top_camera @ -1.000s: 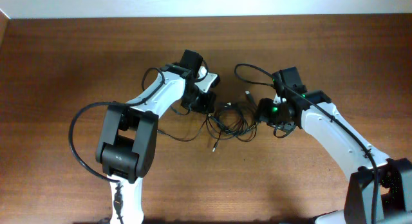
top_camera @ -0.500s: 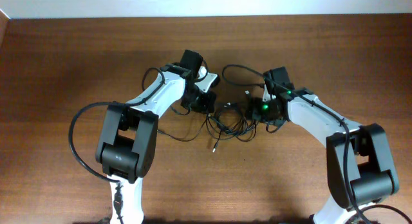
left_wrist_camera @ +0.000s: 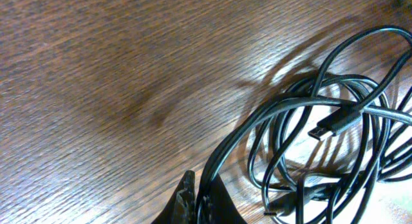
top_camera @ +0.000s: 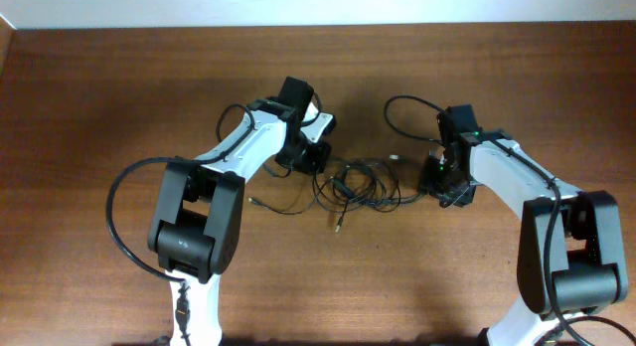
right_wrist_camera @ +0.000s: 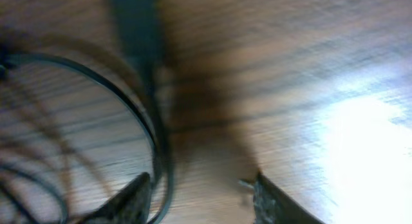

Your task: Untangle cables

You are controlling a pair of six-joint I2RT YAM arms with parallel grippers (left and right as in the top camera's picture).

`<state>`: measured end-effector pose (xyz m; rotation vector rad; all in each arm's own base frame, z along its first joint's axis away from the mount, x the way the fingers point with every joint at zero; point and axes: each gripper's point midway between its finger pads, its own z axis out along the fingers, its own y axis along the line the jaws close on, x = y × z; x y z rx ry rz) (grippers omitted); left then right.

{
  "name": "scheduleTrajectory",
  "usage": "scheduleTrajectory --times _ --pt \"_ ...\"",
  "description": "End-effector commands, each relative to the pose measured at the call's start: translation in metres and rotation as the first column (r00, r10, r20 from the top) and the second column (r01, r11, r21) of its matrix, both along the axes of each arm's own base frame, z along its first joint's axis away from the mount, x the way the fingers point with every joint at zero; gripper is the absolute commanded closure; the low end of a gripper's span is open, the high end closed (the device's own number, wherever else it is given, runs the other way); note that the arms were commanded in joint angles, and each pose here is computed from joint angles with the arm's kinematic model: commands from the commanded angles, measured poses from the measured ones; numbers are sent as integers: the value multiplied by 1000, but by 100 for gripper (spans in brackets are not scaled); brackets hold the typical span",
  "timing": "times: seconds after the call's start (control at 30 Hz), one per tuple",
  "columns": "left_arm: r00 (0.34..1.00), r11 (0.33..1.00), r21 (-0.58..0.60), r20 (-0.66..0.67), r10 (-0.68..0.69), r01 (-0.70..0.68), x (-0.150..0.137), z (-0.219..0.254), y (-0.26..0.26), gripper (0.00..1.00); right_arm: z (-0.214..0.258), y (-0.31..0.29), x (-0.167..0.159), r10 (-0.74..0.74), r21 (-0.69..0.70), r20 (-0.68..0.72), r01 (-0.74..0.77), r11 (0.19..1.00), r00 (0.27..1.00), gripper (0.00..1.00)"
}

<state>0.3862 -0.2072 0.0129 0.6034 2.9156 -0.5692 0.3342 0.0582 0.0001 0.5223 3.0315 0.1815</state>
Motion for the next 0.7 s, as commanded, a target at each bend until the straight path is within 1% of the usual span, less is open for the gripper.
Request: scheduleTrajectory --times 0.0,0.1,0.17,0.2,0.27,0.4,0.47,0.57,0.63,0.67 --pt "1000 1000 23 -14 12 -12 -1 -8 4 100 4 42 20 165 225 132 -191 955 977 41" --pt "1000 1000 23 -14 7 -6 -2 -8 3 100 12 57 43 186 231 249 -245 942 950 41" --pt "1000 1000 23 -14 5 -5 -2 -8 2 100 8 68 43 222 198 259 -276 940 940 40" --pt "1000 1000 23 -14 5 -5 -2 -8 2 100 4 67 43 243 134 252 -282 950 937 39" --pt "1000 1000 23 -14 5 -5 -2 -8 2 100 4 74 43 273 121 265 -313 942 925 39" --pt "1000 1000 23 -14 5 -5 -2 -8 2 100 1 78 40 285 122 256 -323 938 924 39" --pt "1000 1000 23 -14 5 -5 -2 -8 2 100 0 89 36 348 110 264 -387 916 900 39" --pt "1000 1000 23 -14 5 -5 -2 -8 2 100 1 92 40 379 97 288 -420 902 879 39" --pt "1000 1000 23 -14 5 -5 -2 -8 2 100 4 92 48 458 42 334 -498 866 824 43" --pt "1000 1000 23 -14 5 -5 -2 -8 2 100 3 86 51 479 -8 333 -505 863 812 44"
